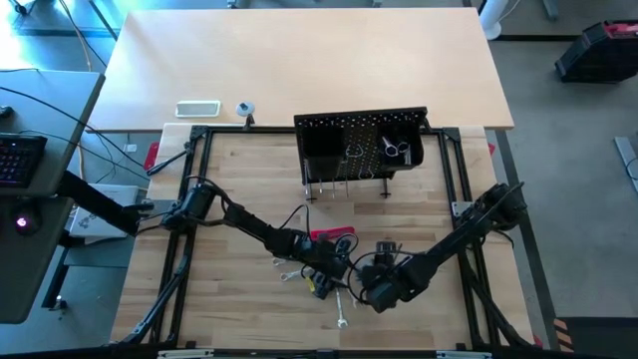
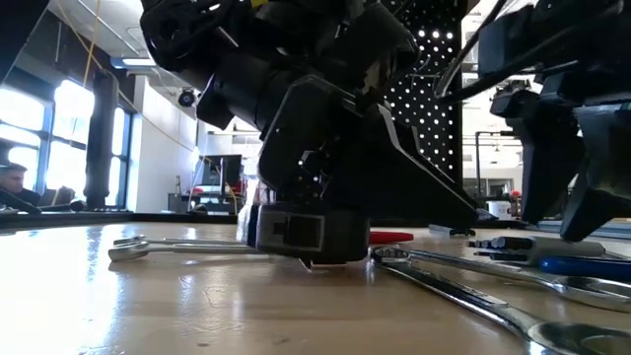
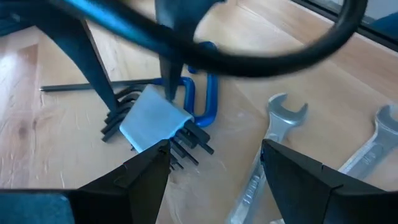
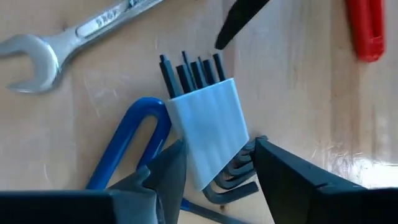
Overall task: Hang tools onto peg board
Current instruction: Put the pick tool into the peg board, then put the hex key allen wrench into the peg board
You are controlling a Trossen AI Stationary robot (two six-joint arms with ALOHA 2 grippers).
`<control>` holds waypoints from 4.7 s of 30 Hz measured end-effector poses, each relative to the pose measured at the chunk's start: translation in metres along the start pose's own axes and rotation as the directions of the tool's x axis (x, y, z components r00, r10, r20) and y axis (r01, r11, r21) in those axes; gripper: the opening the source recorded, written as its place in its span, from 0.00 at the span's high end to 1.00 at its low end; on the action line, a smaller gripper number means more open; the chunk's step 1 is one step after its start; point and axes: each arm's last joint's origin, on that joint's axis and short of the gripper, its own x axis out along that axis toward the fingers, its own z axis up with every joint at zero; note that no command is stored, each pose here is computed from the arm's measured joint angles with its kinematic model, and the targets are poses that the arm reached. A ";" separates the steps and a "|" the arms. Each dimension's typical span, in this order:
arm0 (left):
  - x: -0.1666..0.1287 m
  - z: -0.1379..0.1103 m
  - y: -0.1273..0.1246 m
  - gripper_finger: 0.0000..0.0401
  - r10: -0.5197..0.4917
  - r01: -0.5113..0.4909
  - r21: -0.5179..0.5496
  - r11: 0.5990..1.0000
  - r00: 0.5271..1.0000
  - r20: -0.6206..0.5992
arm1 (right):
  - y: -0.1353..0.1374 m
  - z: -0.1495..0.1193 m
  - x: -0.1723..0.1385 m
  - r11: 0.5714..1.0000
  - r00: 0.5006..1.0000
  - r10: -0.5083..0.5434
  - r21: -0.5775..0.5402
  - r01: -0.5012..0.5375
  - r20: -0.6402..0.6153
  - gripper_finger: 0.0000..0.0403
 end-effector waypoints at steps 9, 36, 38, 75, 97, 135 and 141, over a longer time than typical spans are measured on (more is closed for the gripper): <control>-0.001 -0.001 0.008 0.39 0.020 -0.020 -0.031 0.999 1.000 0.008 | 0.002 0.003 0.000 0.998 0.999 0.042 -0.048 -0.041 0.013 0.54; -0.001 -0.006 0.013 0.39 0.038 -0.039 -0.037 0.999 0.999 -0.034 | -0.016 0.011 0.029 0.996 0.999 0.014 -0.093 -0.012 0.028 0.86; -0.001 -0.006 0.013 0.39 0.058 -0.059 -0.033 0.998 0.998 -0.039 | -0.015 0.014 0.027 0.995 0.999 0.009 -0.097 -0.006 0.032 0.86; -0.008 0.014 0.004 0.65 0.368 -0.368 0.023 0.930 0.927 -0.076 | -0.017 0.051 -0.015 0.993 0.989 -0.105 0.069 0.099 0.105 0.89; -0.028 0.040 -0.011 0.87 0.402 -0.387 0.161 0.908 0.913 -0.067 | -0.017 0.056 -0.032 0.987 0.987 -0.127 0.114 0.116 0.094 0.89; -0.184 0.126 0.002 0.87 0.664 -0.615 0.290 0.734 0.738 -0.115 | -0.020 -0.012 -0.129 0.930 0.949 -0.256 0.315 0.190 0.184 0.61; -0.244 0.153 0.010 0.87 0.717 -0.701 0.214 0.680 0.697 0.005 | -0.017 -0.013 -0.130 0.927 0.931 -0.285 0.312 0.207 0.227 0.61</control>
